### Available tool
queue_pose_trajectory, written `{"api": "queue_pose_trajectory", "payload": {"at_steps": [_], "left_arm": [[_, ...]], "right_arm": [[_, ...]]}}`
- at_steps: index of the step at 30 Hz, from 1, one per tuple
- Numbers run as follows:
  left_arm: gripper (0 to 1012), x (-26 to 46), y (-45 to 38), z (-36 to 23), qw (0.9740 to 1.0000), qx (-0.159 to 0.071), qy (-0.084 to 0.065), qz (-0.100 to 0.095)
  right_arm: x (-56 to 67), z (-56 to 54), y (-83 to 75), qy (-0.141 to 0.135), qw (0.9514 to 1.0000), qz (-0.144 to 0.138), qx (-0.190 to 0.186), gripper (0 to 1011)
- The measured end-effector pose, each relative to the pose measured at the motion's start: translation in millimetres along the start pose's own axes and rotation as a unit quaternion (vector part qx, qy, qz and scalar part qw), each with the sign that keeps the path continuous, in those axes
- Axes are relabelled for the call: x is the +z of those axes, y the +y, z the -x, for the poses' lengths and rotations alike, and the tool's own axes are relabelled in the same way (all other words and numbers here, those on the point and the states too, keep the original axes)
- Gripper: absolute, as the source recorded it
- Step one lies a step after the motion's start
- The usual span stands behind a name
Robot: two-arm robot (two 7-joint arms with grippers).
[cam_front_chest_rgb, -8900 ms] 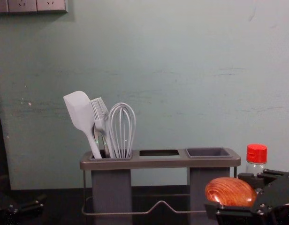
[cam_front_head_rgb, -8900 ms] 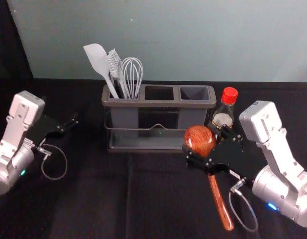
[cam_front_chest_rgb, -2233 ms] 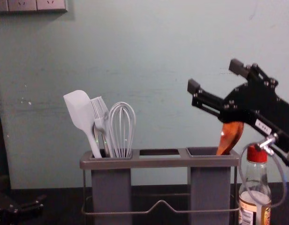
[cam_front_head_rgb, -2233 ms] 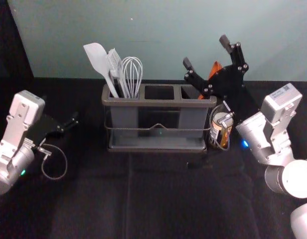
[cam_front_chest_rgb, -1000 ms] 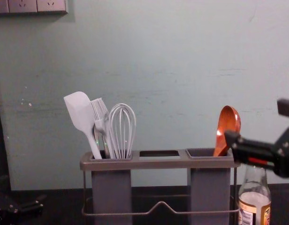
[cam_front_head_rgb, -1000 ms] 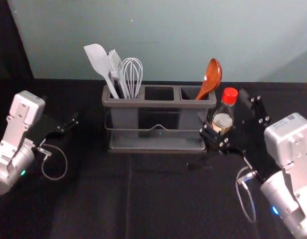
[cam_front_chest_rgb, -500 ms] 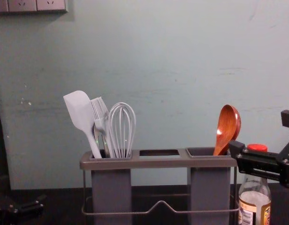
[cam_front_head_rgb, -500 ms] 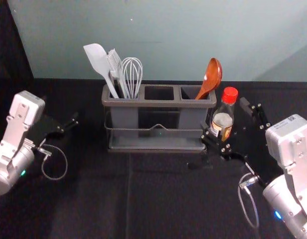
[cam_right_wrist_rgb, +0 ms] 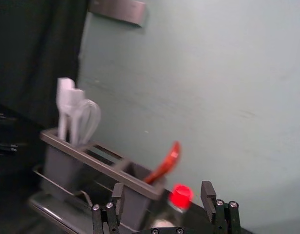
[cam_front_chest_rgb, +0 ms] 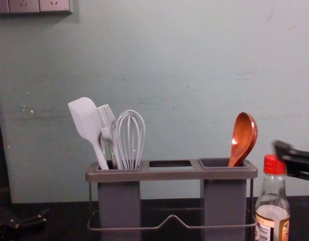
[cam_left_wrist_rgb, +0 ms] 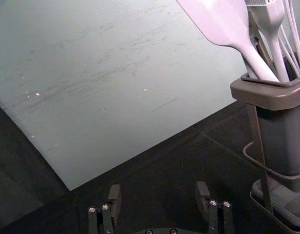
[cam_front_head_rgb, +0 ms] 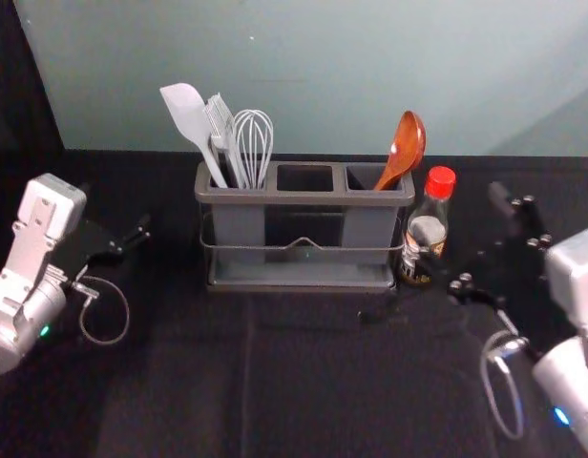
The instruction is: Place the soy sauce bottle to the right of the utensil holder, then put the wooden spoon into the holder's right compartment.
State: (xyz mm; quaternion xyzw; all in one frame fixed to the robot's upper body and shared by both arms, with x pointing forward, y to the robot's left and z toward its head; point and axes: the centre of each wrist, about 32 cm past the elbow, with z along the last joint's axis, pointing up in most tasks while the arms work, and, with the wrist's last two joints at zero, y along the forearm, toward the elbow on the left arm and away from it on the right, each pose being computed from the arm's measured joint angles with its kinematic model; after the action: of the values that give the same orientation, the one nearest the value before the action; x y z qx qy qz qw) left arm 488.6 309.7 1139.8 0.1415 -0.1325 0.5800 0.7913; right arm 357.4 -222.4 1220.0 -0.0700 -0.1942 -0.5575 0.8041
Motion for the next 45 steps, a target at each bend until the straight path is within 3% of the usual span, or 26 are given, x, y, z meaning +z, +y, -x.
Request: {"api": "queue_pose_trajectory", "payload": {"at_steps": [7, 10, 11, 20, 26, 27, 30, 37, 45], "left_arm": [[1005, 0.0, 0.0, 0.0, 1.0000, 0.000, 0.000, 0.000], [1005, 0.0, 0.0, 0.0, 1.0000, 0.000, 0.000, 0.000], [1005, 0.0, 0.0, 0.0, 1.0000, 0.000, 0.000, 0.000], [1005, 0.0, 0.0, 0.0, 1.0000, 0.000, 0.000, 0.000], [1005, 0.0, 0.0, 0.0, 1.0000, 0.000, 0.000, 0.000], [1005, 0.0, 0.0, 0.0, 1.0000, 0.000, 0.000, 0.000], [1005, 0.0, 0.0, 0.0, 1.0000, 0.000, 0.000, 0.000], [1005, 0.0, 0.0, 0.0, 1.0000, 0.000, 0.000, 0.000], [1005, 0.0, 0.0, 0.0, 1.0000, 0.000, 0.000, 0.000]], "right_arm": [[-19.4, -21.8, -19.5, 0.008, 0.9982, 0.030, -0.051, 1002], [-33.5, -31.9, -25.2, 0.012, 0.9956, 0.053, -0.077, 1002], [-33.5, -31.9, -25.2, 0.012, 0.9956, 0.053, -0.077, 1002], [-73.5, -40.2, -17.8, 0.033, 0.9875, 0.102, -0.115, 1002], [-101.8, -44.6, 12.2, 0.046, 0.9843, 0.126, -0.115, 1002], [-101.8, -44.6, 12.2, 0.046, 0.9843, 0.126, -0.115, 1002], [-112.1, -46.5, 33.6, 0.036, 0.9845, 0.134, -0.108, 1002], [-122.5, -51.7, 71.8, 0.033, 0.9838, 0.146, -0.099, 1003], [-128.3, -54.5, 99.6, 0.050, 0.9843, 0.142, -0.092, 1002]]}}
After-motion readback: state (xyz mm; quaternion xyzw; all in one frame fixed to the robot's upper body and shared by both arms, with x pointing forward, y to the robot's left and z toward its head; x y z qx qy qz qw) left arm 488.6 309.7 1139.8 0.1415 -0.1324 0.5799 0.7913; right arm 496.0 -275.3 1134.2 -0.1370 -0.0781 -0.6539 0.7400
